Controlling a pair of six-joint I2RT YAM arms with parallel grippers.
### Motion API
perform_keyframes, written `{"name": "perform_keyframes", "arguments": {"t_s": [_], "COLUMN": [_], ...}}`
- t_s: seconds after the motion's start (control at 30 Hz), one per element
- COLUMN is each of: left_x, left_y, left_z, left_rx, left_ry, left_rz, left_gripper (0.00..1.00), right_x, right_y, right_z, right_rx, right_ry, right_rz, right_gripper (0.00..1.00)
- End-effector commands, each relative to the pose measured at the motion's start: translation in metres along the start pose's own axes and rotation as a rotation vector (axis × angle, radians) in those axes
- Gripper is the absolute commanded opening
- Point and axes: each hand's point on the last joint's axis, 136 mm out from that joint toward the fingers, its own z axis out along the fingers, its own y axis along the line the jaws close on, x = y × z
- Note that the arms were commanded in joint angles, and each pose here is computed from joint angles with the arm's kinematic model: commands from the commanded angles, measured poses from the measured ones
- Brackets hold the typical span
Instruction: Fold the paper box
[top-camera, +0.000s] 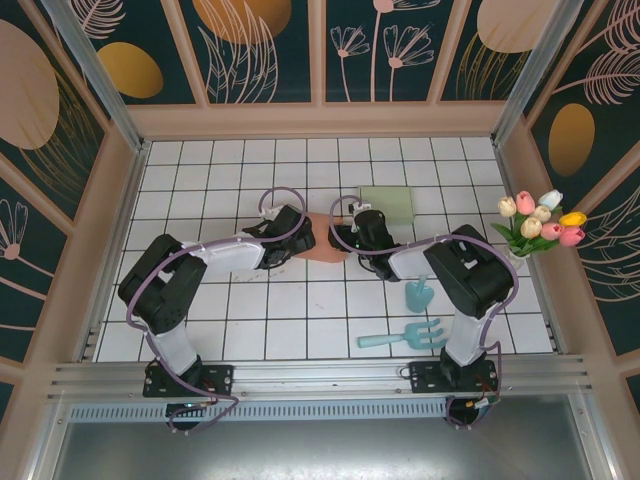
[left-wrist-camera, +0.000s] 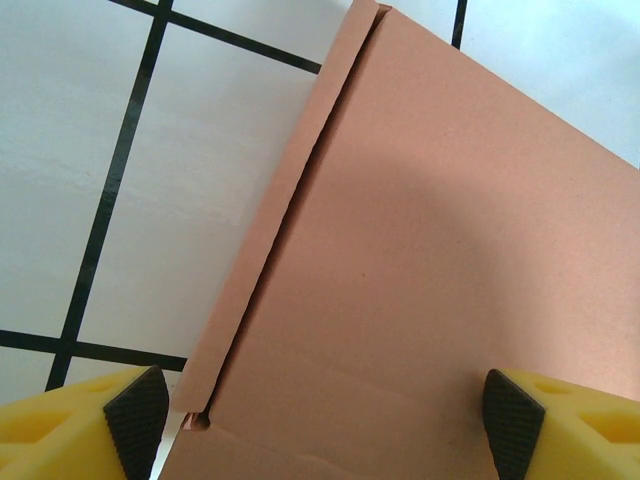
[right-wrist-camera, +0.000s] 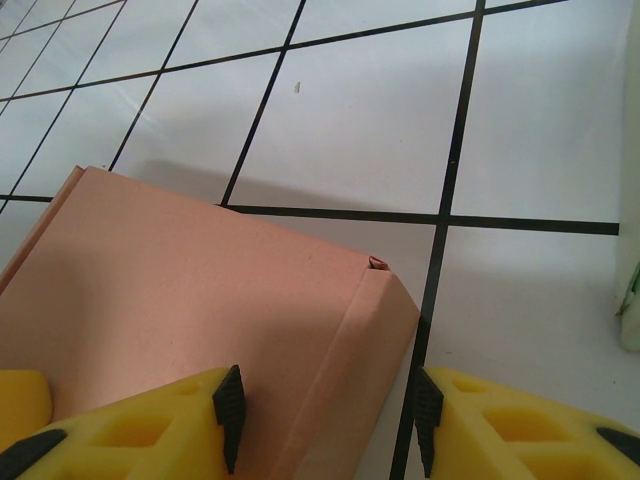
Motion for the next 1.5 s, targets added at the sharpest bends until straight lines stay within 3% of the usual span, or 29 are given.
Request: {"name": "perform_keyframes", "arguments": {"t_s": [0.0, 0.5, 0.63, 0.97, 1.23, 1.47], "left_x": [0.015, 0.006, 0.003, -0.010, -0.025, -0.045], "left_y": [0.033, 0.030, 0.033, 0.016, 0.030, 0.015], "left_z": [0.014, 0.021, 0.022, 0.019, 0.030, 0.000], "left_rx": [-0.129, -0.145, -0.156, -0.054, -0.089, 0.019], "left_ry": [0.033, -0.002, -0.011, -0.019, -0.033, -0.102], "left_rz": [0.050, 0.078, 0.091, 0.052, 0.056, 0.079], "left_gripper": [0.84, 0.85, 0.91, 0.92, 0.94, 0.99], "right_x": [0.049, 0.053, 0.053, 0.055, 0.059, 0.059], "right_y": [-0.016, -0.018, -0.017, -0.018, -0.016, -0.019], "right_z": [0.004, 0.005, 0.006, 0.006, 0.007, 0.007], "right_rx": [0.043, 0.044, 0.040, 0.041, 0.021, 0.022], "right_ry": [0.167, 0.177, 0.182, 0.189, 0.207, 0.211], "right_rz": [-0.008, -0.014, -0.017, -0.024, -0.037, -0.041], "right_gripper": [0.50, 0.51, 0.50, 0.51, 0.50, 0.50]}}
